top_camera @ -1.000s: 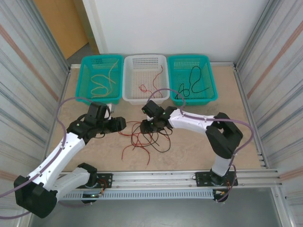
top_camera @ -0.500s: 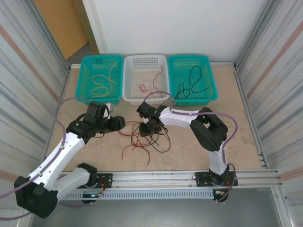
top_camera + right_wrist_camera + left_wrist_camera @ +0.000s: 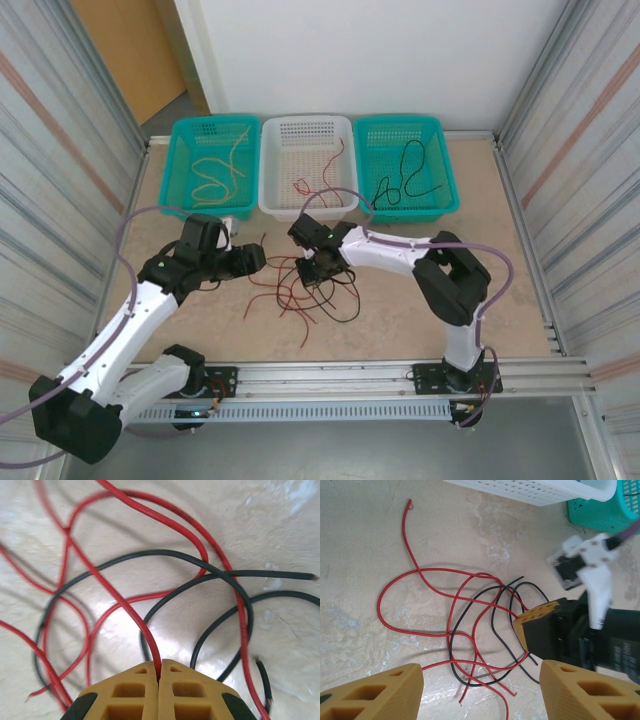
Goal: Untangle the cables
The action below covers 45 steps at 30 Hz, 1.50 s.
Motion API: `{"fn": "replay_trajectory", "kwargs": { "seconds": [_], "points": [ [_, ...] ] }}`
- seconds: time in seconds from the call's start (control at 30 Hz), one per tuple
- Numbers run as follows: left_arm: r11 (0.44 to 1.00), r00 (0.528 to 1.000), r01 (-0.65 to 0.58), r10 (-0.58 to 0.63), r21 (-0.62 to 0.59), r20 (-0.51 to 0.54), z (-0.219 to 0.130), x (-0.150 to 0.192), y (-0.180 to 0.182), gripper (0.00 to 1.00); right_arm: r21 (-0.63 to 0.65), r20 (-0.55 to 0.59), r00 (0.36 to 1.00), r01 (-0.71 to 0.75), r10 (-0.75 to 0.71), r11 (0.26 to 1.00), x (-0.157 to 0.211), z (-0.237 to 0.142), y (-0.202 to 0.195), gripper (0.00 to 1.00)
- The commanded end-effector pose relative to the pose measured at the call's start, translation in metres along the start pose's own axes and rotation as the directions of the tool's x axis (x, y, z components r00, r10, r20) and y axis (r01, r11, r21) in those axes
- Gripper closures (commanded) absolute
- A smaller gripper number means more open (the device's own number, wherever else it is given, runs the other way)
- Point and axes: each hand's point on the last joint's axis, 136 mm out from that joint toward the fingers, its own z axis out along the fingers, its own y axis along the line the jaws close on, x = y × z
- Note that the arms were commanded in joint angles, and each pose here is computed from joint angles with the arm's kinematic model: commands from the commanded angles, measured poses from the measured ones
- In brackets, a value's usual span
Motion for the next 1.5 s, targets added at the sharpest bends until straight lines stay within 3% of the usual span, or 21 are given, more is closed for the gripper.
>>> {"fn": "replay_trajectory", "kwargs": {
  "seconds": [0.0, 0.37, 0.73, 0.83, 0.93, 1.13, 1.2, 1.23, 1.3, 1.37, 1.47],
  "points": [
    [0.998, 0.998, 0.002, -0.006, 0.063, 0.061, -0.015, -0.015, -0.015, 0.31, -0.008, 0.119, 0.992, 0.051, -0.050, 0.999, -0.016, -0.051, 0.011, 1.00],
    [0.962, 0.994, 0.074, -0.092, 0.262, 0.057, -0.017, -0.021, -0.050, 0.17, -0.126, 0.376, 0.921, 0.164, -0.106, 0.978, -0.021, -0.143, 0.046, 1.00],
    [0.878, 0.970, 0.200, -0.239, 0.435, 0.037, -0.010, -0.036, -0.076, 0.14, -0.141, 0.424, 0.894, 0.220, -0.142, 0.965, -0.017, -0.158, 0.063, 1.00],
    [0.866, 0.966, 0.225, -0.258, 0.446, 0.013, -0.003, -0.037, -0.079, 0.23, -0.150, 0.448, 0.883, 0.227, -0.139, 0.962, -0.018, -0.165, 0.067, 1.00],
    [0.862, 0.965, 0.229, -0.262, 0.453, 0.010, -0.002, -0.040, -0.082, 0.39, -0.150, 0.461, 0.877, 0.226, -0.134, 0.963, -0.019, -0.169, 0.066, 1.00],
    [0.863, 0.971, 0.204, -0.240, 0.462, 0.019, -0.010, -0.050, -0.092, 0.87, -0.142, 0.478, 0.868, 0.224, -0.131, 0.964, -0.019, -0.175, 0.063, 1.00],
    [0.866, 0.973, 0.196, -0.232, 0.460, 0.022, -0.012, -0.053, -0.094, 1.00, -0.137, 0.486, 0.864, 0.221, -0.129, 0.966, -0.019, -0.178, 0.062, 1.00],
    [0.867, 0.974, 0.190, -0.226, 0.461, 0.024, -0.013, -0.055, -0.096, 1.00, -0.134, 0.490, 0.862, 0.219, -0.127, 0.966, -0.020, -0.179, 0.061, 1.00],
    [0.872, 0.978, 0.165, -0.206, 0.462, 0.039, -0.016, -0.061, -0.100, 1.00, -0.120, 0.502, 0.856, 0.210, -0.123, 0.970, -0.022, -0.184, 0.058, 0.88],
    [0.879, 0.983, 0.126, -0.172, 0.459, 0.058, -0.019, -0.071, -0.107, 1.00, -0.080, 0.514, 0.849, 0.187, -0.120, 0.979, -0.023, -0.189, 0.048, 0.64],
    [0.895, 0.987, 0.037, -0.103, 0.445, 0.125, -0.034, -0.102, -0.123, 1.00, -0.007, 0.563, 0.822, 0.111, -0.088, 0.994, -0.025, -0.205, 0.020, 0.51]
  ]
}}
